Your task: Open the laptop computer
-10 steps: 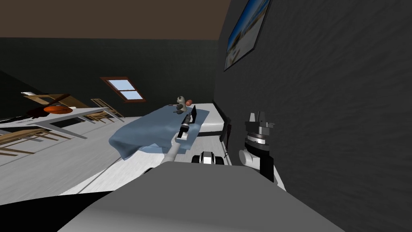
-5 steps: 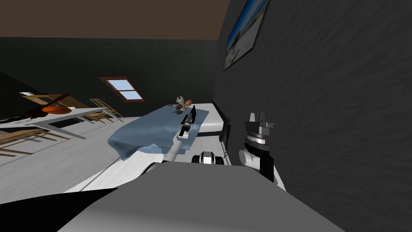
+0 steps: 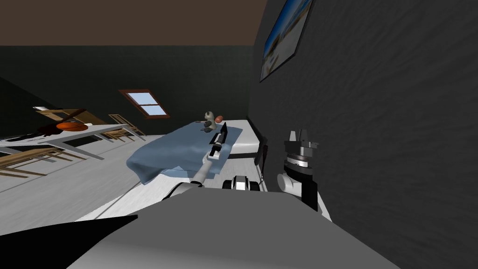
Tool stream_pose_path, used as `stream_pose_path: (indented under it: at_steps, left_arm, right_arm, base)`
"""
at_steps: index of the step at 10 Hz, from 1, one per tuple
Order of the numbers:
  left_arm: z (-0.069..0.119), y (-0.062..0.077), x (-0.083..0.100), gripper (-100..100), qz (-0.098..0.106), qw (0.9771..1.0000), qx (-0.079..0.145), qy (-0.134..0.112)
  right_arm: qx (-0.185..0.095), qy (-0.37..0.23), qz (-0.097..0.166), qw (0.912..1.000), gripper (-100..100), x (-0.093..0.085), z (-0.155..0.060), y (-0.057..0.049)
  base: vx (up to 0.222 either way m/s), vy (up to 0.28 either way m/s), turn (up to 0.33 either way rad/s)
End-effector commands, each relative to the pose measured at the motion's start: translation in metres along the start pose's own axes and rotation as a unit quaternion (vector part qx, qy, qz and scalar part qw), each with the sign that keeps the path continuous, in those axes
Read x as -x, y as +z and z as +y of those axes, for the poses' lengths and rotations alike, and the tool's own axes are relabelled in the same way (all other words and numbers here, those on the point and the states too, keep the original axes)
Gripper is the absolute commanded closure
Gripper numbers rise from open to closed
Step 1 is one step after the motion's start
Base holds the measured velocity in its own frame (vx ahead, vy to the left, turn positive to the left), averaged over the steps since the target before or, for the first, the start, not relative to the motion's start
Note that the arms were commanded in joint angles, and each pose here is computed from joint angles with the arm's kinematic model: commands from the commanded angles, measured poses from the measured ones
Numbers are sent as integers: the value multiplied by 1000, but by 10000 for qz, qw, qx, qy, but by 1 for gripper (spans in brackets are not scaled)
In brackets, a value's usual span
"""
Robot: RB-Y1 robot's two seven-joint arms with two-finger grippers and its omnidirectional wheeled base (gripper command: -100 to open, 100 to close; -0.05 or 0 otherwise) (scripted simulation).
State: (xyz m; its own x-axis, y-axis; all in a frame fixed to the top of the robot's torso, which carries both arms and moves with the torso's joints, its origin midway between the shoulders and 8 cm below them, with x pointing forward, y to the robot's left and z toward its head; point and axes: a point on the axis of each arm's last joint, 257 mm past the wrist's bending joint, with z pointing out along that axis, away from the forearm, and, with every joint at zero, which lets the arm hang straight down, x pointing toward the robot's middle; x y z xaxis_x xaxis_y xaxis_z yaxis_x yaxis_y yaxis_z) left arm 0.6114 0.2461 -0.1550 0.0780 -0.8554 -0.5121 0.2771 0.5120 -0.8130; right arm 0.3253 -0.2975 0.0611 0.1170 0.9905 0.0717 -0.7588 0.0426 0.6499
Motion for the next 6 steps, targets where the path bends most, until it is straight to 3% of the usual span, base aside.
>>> stream_pose_path:
  at_steps: [1, 6]
  left_arm:
    - [13, 9, -6, -100, 90, 9998, 155, 70]
    - [49, 10, -17, -100, 275, 9979, 566, 178]
  right_arm:
    - [0, 0, 0, 10000, 0, 0, 0, 0]
    - [0, 0, 0, 10000, 0, 0, 0, 0]
  base:
    - [38, -54, 92]
    - [34, -47, 63]
